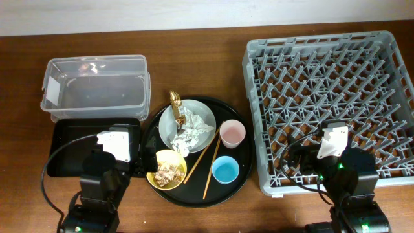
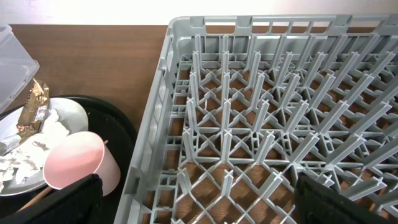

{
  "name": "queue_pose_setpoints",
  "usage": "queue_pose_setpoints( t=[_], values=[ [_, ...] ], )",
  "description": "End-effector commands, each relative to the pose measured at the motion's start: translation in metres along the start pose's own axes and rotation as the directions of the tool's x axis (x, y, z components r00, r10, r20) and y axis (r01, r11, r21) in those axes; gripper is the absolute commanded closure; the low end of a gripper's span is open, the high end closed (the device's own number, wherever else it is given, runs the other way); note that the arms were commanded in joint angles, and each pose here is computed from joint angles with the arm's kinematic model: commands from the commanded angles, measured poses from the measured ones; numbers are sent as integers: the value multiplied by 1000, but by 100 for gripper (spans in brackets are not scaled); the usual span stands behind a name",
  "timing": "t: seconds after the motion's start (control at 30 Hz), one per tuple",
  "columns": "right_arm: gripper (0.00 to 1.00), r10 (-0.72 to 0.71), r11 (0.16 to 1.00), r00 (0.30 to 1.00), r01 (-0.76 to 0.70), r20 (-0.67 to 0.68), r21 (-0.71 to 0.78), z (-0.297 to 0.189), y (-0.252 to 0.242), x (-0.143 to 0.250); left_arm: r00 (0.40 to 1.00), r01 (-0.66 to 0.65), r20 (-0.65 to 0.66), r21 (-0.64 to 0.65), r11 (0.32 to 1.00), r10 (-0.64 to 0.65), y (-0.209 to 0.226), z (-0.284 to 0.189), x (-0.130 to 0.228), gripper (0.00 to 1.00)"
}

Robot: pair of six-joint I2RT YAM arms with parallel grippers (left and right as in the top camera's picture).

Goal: Sort waste into correct bins and load items into the dishwasher rack
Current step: 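Grasp the gold foil wrapper on the white plate with the left gripper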

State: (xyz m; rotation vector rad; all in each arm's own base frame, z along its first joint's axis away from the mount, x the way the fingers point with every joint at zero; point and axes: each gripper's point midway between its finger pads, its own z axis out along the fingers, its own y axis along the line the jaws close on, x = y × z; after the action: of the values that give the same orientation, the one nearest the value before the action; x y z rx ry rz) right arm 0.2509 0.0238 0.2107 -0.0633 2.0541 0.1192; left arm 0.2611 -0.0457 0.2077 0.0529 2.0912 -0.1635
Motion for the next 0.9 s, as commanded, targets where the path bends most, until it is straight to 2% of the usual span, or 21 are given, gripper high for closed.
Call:
queue_pose_setpoints(
  t=[0.0,0.27,0.33,0.4,0.47,0.53,0.6,0.77,0.87],
  values=[
    [1,9,1000,1000,-9,17,0,-3,0,-7,1000,6,21,15,1000,-6,-3,-4,-9,1],
    [1,9,1000,1000,-9,21,-1,-3,0,-8,1000,5,22,16,1000,-6,-3,-4,-9,1],
    [1,5,999,999,-3,53,-43,-6,7,-19,1000,5,11,23,1000,-5,-5,0,-8,1],
    [1,8,1000,1000,-8,18,9,-14,0,-37,995,-3,-97,81,997,11,-17,22,-3,1],
    [1,22,1000,988,-19,-153,17,-11,-1,-36,978,0,-208,68,998,14,-19,45,-15,1],
    [1,33,999,959,-27,-283,24,-8,-1,-32,925,6,-379,44,999,11,-19,64,-9,1],
    [1,36,999,949,-30,-313,22,-4,-1,-33,882,20,-472,56,998,8,-24,68,-7,1],
    [1,36,999,949,-30,-312,22,-4,-1,-33,940,36,-341,156,987,20,-48,98,-39,1],
    [1,36,999,949,-30,-312,21,-4,-1,-33,921,53,-390,185,981,23,-73,152,-12,3]
  ],
)
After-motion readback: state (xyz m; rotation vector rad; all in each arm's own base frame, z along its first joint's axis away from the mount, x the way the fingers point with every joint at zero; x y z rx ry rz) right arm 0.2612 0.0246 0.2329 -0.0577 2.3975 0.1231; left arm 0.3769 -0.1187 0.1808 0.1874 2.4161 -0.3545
